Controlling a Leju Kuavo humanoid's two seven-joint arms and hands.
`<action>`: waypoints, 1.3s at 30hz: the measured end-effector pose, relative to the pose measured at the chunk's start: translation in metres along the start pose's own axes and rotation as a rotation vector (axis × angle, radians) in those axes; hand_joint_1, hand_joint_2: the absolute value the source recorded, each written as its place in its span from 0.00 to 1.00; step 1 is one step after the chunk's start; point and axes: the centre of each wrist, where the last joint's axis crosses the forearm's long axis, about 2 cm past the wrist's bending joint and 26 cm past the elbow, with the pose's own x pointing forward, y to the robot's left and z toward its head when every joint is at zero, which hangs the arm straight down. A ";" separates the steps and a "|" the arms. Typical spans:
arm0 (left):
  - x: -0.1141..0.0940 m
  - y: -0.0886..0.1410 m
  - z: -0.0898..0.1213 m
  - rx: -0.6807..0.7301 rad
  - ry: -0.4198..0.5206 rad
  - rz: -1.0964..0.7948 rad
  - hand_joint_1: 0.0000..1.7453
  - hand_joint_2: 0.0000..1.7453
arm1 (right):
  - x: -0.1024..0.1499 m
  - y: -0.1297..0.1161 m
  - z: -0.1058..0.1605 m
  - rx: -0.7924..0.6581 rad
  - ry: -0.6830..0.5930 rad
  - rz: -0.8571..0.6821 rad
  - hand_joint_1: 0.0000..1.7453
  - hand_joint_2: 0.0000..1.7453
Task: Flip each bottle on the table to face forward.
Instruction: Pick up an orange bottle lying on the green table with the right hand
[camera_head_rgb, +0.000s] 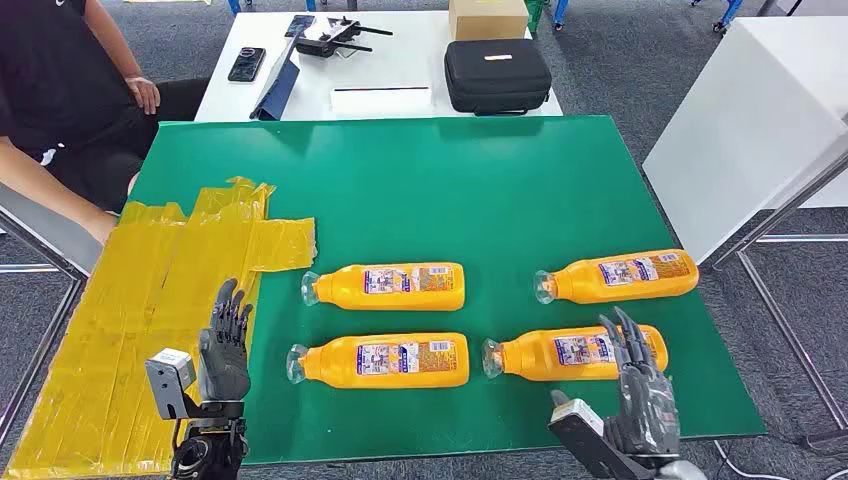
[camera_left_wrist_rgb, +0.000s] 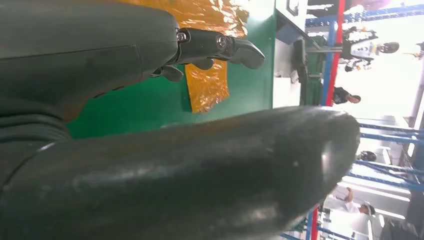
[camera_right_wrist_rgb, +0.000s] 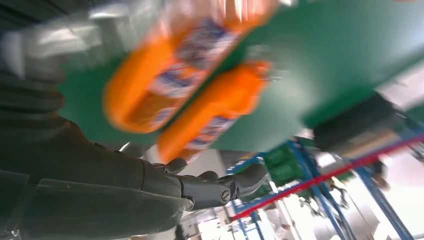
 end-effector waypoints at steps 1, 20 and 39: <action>0.000 0.000 0.000 0.001 0.002 -0.003 0.00 0.00 | -0.003 -0.004 0.002 0.014 0.010 0.031 0.00 1.00; 0.001 -0.008 -0.002 0.017 0.008 0.008 0.00 0.00 | -0.050 -0.039 -0.003 0.096 0.105 0.256 0.00 1.00; -0.002 -0.008 -0.005 0.034 0.015 0.017 0.00 0.00 | -0.081 -0.020 -0.049 0.266 0.066 0.322 0.00 1.00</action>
